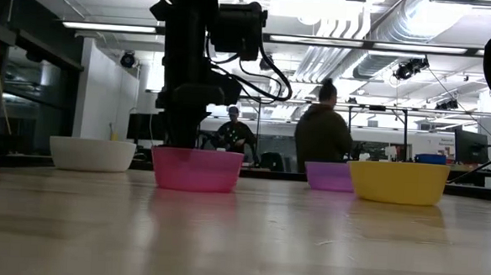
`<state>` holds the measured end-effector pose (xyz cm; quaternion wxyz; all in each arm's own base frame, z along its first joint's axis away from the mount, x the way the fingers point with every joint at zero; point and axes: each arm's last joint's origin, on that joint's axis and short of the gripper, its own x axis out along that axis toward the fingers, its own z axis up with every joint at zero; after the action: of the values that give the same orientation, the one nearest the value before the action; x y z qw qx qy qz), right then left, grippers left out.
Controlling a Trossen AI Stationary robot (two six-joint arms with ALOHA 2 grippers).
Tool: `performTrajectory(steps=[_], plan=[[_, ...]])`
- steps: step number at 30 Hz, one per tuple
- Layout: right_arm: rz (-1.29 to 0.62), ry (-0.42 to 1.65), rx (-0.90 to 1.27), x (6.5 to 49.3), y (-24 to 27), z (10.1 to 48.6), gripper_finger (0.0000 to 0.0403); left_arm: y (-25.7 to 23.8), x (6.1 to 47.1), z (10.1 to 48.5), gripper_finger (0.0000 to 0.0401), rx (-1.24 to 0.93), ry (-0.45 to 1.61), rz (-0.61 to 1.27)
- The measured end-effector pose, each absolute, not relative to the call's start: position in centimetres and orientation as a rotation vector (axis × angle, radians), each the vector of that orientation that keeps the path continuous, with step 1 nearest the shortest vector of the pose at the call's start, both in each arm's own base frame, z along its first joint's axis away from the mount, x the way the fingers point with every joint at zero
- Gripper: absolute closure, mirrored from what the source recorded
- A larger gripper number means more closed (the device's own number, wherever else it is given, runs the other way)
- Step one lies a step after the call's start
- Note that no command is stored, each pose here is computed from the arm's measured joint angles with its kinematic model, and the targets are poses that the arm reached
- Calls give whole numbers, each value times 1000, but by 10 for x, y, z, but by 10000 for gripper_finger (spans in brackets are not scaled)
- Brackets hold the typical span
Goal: Nest bowls inside each other
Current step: Stack the red bowl on top of the blue bowl
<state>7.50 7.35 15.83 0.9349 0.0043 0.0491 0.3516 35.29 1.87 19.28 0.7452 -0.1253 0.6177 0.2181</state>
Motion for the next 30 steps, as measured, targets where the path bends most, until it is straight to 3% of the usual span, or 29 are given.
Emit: performTrajectory(steps=[7, 21, 30], plan=[[719, 101, 8, 75, 74, 158, 270, 18, 353, 194, 393, -239, 1362, 429], [719, 101, 9, 75, 74, 158, 270, 35, 349, 197, 399, -245, 1379, 397], [722, 101, 9, 75, 74, 158, 270, 68, 324, 223, 400, -278, 1409, 466]])
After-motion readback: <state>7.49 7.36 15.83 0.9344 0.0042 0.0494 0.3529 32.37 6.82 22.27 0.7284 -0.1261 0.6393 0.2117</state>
